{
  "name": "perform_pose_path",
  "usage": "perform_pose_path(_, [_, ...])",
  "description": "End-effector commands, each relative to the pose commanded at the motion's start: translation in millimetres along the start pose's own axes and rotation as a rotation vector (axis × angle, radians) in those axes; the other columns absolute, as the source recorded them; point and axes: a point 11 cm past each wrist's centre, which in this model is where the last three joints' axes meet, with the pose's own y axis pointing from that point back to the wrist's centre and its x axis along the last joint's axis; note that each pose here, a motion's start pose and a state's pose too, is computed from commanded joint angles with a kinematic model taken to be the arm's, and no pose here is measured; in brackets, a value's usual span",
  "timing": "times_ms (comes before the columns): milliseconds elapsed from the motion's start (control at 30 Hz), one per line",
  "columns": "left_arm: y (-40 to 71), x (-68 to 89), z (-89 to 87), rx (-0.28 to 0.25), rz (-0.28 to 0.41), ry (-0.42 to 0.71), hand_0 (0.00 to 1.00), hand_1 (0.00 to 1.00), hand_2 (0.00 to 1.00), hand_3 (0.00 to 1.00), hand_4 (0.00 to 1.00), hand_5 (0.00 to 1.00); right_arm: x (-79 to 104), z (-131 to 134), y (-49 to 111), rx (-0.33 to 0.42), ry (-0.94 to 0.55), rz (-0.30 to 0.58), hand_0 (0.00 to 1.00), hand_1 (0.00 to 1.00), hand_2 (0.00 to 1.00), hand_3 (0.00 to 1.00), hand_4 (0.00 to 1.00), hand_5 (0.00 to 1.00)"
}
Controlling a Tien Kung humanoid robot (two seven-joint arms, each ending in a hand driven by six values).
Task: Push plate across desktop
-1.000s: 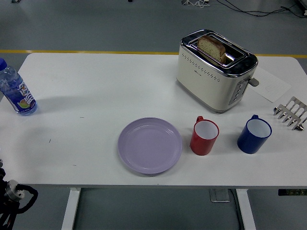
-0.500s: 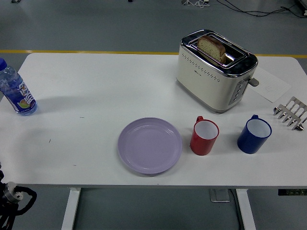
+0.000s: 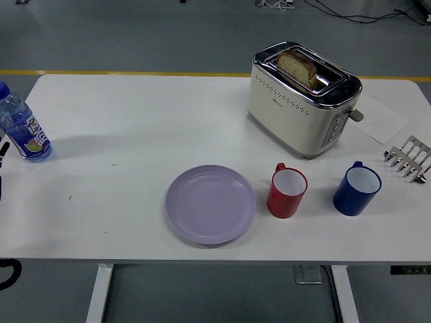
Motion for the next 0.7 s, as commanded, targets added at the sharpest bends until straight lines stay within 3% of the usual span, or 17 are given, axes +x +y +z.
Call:
perform_pose_path(100, [3.2,-3.5,-12.7,0.121,-0.074,0.009,0.608,0.653,0.636,0.613,0.49,0.998,0.5,-2,0.3,0.004,-0.002,0.001,0.64,0.615,0.63,0.578,0.361,0.151])
perform_pose_path(200, [6.6,-4.7,-28.0,0.245,-0.102,0.01,0.608,0.653,0.636,0.613,0.49,0.998,0.6,-3,0.5,0.005,-0.002,0.001,0.64,0.615,0.63,0.578,0.361,0.151])
perform_pose_path(267, [7.8,-5.2,-34.3,0.294,-0.11,0.001,0.608,0.653,0.636,0.613,0.49,0.998,0.7,-4,0.6,0.006,-0.001,0.001,0.64,0.615,0.63,0.578,0.361,0.151])
perform_pose_path(400, [7.2,-6.6,-39.4,0.322,-0.118,-0.008,0.612,0.662,0.644,0.621,0.493,0.998,0.9,-5,0.7,0.007,0.0,0.001,0.64,0.614,0.631,0.577,0.361,0.151])
perform_pose_path(700, [3.3,-10.0,-39.4,0.314,-0.123,-0.006,0.623,0.671,0.651,0.63,0.507,0.998,1.4,-6,0.9,0.008,0.002,0.002,0.64,0.614,0.631,0.577,0.361,0.15])
